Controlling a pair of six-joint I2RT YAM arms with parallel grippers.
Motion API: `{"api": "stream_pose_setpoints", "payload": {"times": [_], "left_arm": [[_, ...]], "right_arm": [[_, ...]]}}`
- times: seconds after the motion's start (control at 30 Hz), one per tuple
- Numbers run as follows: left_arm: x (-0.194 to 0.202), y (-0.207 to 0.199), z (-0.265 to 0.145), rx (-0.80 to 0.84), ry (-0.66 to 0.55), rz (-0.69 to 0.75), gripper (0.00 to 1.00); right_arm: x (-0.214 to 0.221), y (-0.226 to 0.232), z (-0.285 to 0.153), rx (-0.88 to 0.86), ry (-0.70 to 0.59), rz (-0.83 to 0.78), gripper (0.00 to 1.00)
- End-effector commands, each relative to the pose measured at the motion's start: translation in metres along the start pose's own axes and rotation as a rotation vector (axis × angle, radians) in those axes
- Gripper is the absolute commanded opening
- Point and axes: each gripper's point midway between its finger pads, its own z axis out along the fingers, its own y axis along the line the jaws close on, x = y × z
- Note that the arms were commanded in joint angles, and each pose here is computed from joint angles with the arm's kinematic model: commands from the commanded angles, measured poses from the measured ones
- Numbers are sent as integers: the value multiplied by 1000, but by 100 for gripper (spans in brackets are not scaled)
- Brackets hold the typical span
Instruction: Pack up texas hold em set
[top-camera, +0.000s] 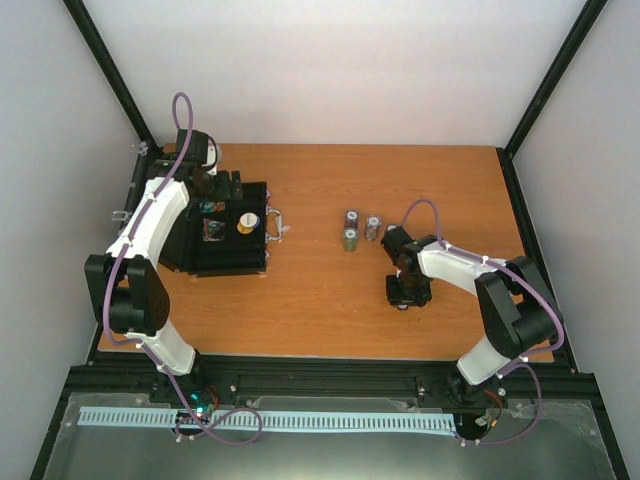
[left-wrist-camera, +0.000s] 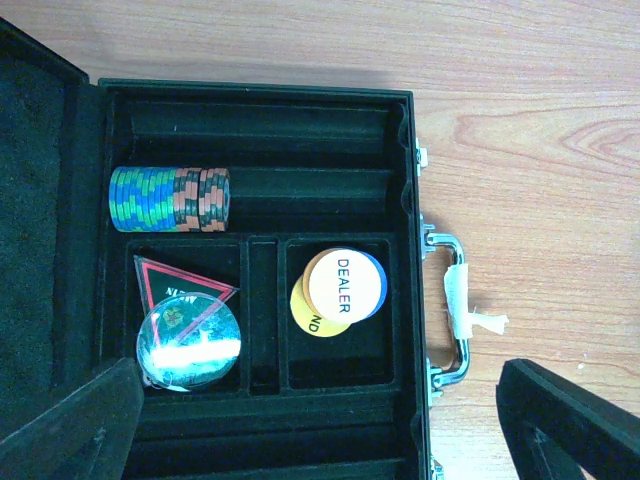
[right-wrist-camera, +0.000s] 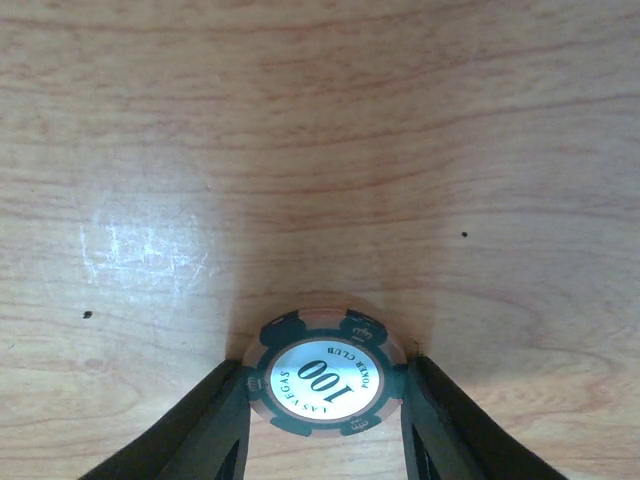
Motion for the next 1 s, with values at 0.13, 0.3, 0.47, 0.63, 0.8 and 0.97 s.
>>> {"api": "stream_pose_setpoints", "payload": {"times": [0.13, 0.3, 0.47, 0.63, 0.8, 0.97], "left_arm": [[-3, 4, -6, -10, -15, -4, 100], [-2, 4, -6, -10, -14, -5, 100], [-1, 4, -6, -12, -13, -4, 100], [-1, 5, -6, -12, -15, -5, 100], [-1, 5, -6, -13, -13, -5, 100], [-2, 4, -5, -11, -13, -8, 100]], "right_arm": [[2, -10, 18, 43, 0, 9, 26], [1, -10, 18, 44, -1, 10, 22], [-2, -11, 16, 52, -11, 8, 3], [-3, -11, 15, 55, -13, 8, 3], [-15, -2, -1, 15, -59, -11, 3], [-37, 19, -37, -69, -136, -35, 3]]}}
